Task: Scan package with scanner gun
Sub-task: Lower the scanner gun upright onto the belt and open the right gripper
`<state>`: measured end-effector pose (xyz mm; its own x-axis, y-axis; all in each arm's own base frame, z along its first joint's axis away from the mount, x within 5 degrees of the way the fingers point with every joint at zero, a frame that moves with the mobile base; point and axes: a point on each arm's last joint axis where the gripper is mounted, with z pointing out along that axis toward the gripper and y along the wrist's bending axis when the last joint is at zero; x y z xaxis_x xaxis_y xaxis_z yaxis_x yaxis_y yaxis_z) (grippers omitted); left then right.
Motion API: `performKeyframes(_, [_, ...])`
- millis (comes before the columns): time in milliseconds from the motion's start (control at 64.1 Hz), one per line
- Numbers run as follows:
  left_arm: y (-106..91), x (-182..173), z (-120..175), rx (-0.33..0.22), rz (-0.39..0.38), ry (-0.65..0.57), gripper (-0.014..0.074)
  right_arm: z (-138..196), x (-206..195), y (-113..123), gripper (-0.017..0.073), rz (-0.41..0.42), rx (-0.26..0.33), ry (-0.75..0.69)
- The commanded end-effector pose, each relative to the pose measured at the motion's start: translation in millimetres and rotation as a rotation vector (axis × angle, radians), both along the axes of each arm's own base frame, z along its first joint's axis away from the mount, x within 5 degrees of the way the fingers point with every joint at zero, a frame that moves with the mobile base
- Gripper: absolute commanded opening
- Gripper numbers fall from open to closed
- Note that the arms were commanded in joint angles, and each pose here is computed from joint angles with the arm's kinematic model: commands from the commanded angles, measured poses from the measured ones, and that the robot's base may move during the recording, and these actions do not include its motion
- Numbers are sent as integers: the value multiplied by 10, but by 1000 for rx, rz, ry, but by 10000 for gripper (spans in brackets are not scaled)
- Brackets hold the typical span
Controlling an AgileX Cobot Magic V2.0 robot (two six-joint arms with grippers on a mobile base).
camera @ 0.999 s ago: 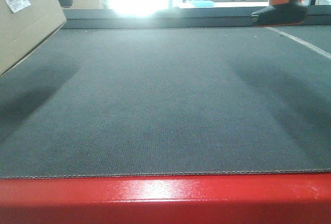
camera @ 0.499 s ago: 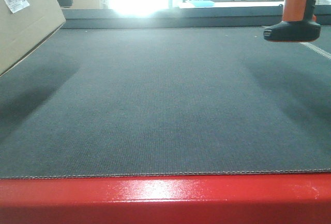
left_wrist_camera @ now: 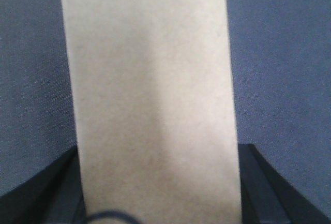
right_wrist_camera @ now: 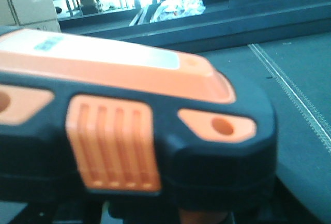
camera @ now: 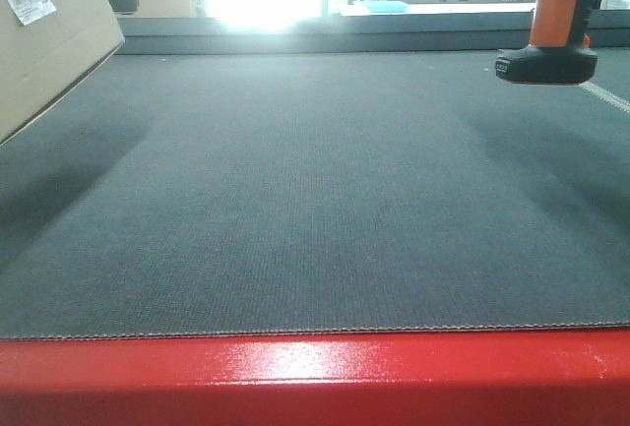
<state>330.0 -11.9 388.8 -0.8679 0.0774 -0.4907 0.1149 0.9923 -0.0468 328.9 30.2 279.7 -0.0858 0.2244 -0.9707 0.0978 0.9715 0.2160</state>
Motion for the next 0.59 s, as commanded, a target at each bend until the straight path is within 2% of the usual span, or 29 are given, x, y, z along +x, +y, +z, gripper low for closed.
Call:
performKeyframes(0, [-23, -32, 60, -9, 0, -26, -111, 80, 41, -15, -155, -13, 11, -124])
performKeyframes(172, [-23, -32, 60, -9, 0, -26, -111, -79, 146, 56, -155, 41, -60, -131])
performKeyframes(390, [-23, -32, 60, -9, 0, -26, -111, -342, 253, 70, -155, 40, -73, -71])
performKeyframes(578, [-23, -32, 60, -9, 0, -26, -111, -486, 326, 63, -155, 19, -90, -101])
